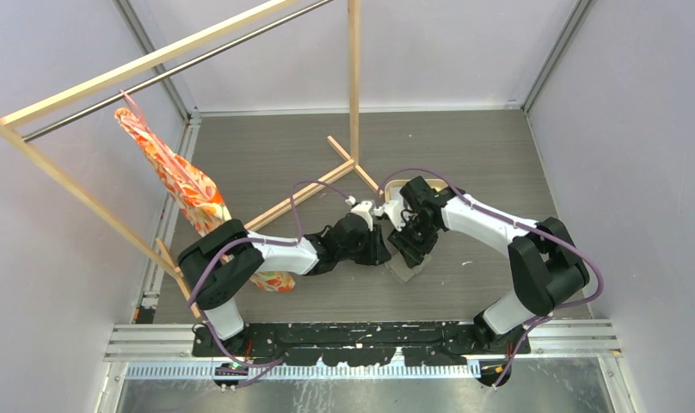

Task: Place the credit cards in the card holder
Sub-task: Open the card holder at the center of the board.

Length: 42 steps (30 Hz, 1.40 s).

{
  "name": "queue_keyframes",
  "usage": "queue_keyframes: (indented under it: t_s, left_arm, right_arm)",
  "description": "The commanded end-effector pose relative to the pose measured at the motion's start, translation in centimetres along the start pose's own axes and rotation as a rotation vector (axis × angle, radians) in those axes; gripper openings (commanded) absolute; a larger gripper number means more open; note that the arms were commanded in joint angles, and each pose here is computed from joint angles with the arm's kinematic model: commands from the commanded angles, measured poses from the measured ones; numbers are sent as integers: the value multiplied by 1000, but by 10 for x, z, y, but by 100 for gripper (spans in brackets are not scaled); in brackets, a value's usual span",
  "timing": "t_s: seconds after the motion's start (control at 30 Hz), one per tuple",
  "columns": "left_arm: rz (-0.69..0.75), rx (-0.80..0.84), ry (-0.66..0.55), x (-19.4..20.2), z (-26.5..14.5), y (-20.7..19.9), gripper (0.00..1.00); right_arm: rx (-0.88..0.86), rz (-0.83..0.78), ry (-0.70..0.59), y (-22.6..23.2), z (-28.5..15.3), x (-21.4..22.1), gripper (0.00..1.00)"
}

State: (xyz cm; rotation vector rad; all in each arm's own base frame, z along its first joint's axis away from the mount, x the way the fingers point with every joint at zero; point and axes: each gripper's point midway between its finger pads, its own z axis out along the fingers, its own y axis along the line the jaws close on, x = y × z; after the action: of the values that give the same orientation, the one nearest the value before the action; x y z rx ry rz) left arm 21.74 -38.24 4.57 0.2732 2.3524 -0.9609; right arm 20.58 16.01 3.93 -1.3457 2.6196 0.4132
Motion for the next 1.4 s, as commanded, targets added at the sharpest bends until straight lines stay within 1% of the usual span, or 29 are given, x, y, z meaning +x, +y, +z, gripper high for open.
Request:
queue_keyframes:
  t_s: [0.0, 0.13, 0.27, 0.57, 0.67, 0.9, 1.1, 1.27, 1.37]
  left_arm:
    - [5, 38, -31, -8, 2, -15, 33]
    - [8, 51, -27, -6, 2, -17, 31]
    - [5, 62, -47, -8, -2, -18, 31]
    - [13, 118, -105, -13, -13, -25, 32]
    - [17, 141, -123, -15, -17, -28, 33]
    - [36, 191, -118, -13, -18, -35, 37]
    - [48, 226, -110, -11, -18, -41, 43]
    - [43, 245, -125, -12, -22, -43, 54]
    - [41, 259, -139, -14, -25, -45, 56]
  right_arm:
    - [51, -48, 65, -3, 9, 4, 52]
    - [78, -84, 98, -3, 13, 7, 50]
    - [94, -105, 109, -2, 14, 7, 45]
    - [83, -101, 95, 1, 10, 3, 23]
    - [77, -96, 85, 2, 8, 1, 18]
    - [74, -66, 9, -4, -9, -8, 4]
    - [70, -75, -93, -6, -29, -17, 1]
    - [66, -117, -187, -4, -46, -26, 1]
    - [64, -127, -226, -4, -53, -29, 1]
